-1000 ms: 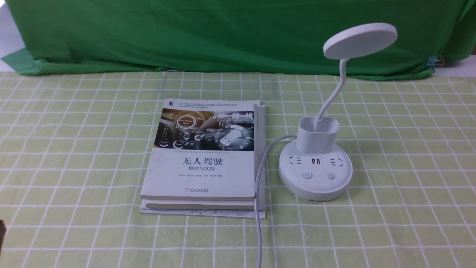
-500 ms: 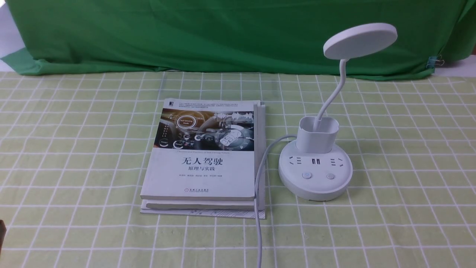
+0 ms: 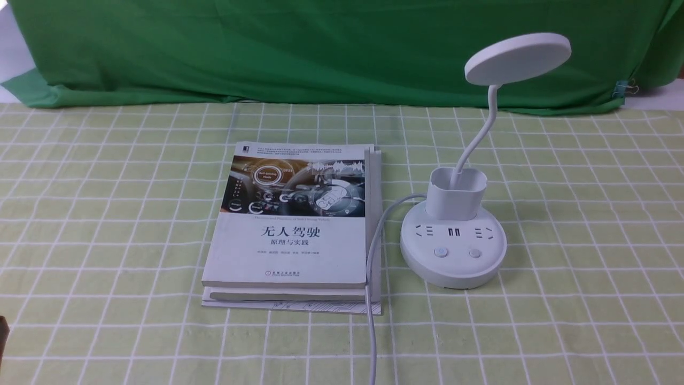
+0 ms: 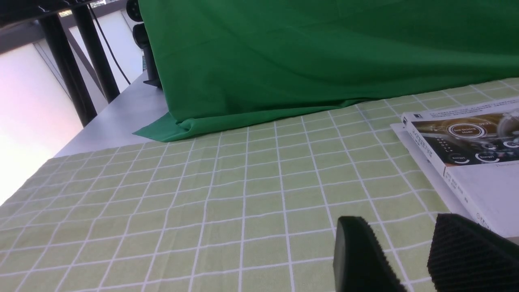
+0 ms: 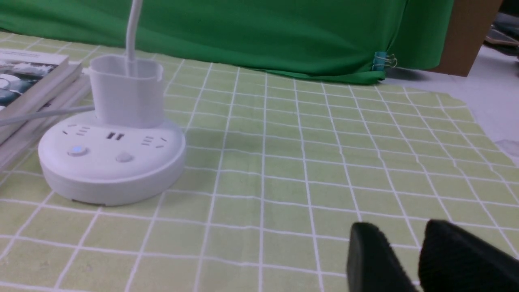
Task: Turn on the table lamp on the green coffee tablecloth with your hand.
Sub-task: 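Press the button on the base of the white desk lamp with the right gripper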
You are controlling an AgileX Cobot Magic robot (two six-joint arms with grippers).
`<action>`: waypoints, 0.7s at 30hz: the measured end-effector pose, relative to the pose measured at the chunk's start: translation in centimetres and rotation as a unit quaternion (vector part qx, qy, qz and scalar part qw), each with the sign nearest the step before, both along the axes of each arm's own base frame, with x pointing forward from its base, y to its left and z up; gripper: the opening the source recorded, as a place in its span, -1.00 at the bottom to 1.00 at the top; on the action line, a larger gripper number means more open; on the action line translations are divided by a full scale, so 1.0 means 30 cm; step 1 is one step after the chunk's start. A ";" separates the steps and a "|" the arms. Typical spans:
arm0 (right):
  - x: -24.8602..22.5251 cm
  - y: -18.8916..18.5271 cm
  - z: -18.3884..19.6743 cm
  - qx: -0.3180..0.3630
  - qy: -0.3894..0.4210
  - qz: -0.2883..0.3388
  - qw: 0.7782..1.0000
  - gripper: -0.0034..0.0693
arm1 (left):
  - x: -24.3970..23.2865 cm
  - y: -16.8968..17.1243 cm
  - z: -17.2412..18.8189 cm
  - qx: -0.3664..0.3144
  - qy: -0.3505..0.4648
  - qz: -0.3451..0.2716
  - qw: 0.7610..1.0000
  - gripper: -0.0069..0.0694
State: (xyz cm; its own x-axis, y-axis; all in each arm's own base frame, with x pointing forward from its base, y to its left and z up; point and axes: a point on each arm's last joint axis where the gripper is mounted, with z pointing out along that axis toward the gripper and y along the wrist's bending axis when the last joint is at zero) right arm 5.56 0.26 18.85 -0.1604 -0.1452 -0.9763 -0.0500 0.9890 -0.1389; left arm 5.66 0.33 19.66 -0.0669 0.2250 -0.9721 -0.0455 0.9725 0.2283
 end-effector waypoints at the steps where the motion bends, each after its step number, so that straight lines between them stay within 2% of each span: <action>1: 0.000 0.000 0.000 0.000 0.000 0.000 1.000 -0.24 | 0.000 0.000 0.000 0.000 0.000 0.000 1.000 -0.19; 8: 0.001 0.000 0.004 0.009 -0.007 -0.001 1.000 -0.24 | 0.000 0.000 0.000 0.000 0.000 0.000 1.000 -0.19; 11: 0.002 0.004 0.015 0.098 -0.022 -0.008 0.995 -0.24 | 0.000 0.000 0.000 0.000 0.000 0.000 1.000 -0.19; 12: 0.002 0.004 0.017 0.106 -0.025 -0.009 0.994 -0.24 | 0.000 0.000 0.000 0.000 0.000 0.000 1.000 -0.19; 13: 0.003 0.004 0.025 0.163 -0.035 -0.014 0.986 -0.24 | 0.000 0.000 0.000 0.000 0.000 0.000 1.000 -0.19; 15: 0.004 0.001 0.038 0.229 -0.055 -0.022 0.972 -0.24 | 0.000 0.000 0.000 0.000 0.000 0.000 1.000 -0.19; 18: 0.004 -0.002 0.050 0.276 -0.073 -0.027 0.958 -0.24 | 0.000 0.000 0.000 0.000 0.000 0.000 1.000 -0.19; 19: 0.004 -0.005 0.057 0.316 -0.084 -0.030 0.944 -0.24 | 0.000 0.000 0.000 0.000 0.000 0.000 1.000 -0.19; 21: 0.004 -0.007 0.066 0.345 -0.097 -0.031 0.933 -0.24 | 0.000 0.000 0.000 0.000 0.000 0.000 1.000 -0.19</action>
State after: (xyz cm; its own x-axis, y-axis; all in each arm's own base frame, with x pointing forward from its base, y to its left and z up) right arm 5.68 0.04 20.82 0.0426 0.5319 -0.8457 -0.0292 0.8468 0.5311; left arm 5.66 0.33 19.66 -0.0668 0.2241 -0.9723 -0.0456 0.9727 0.2274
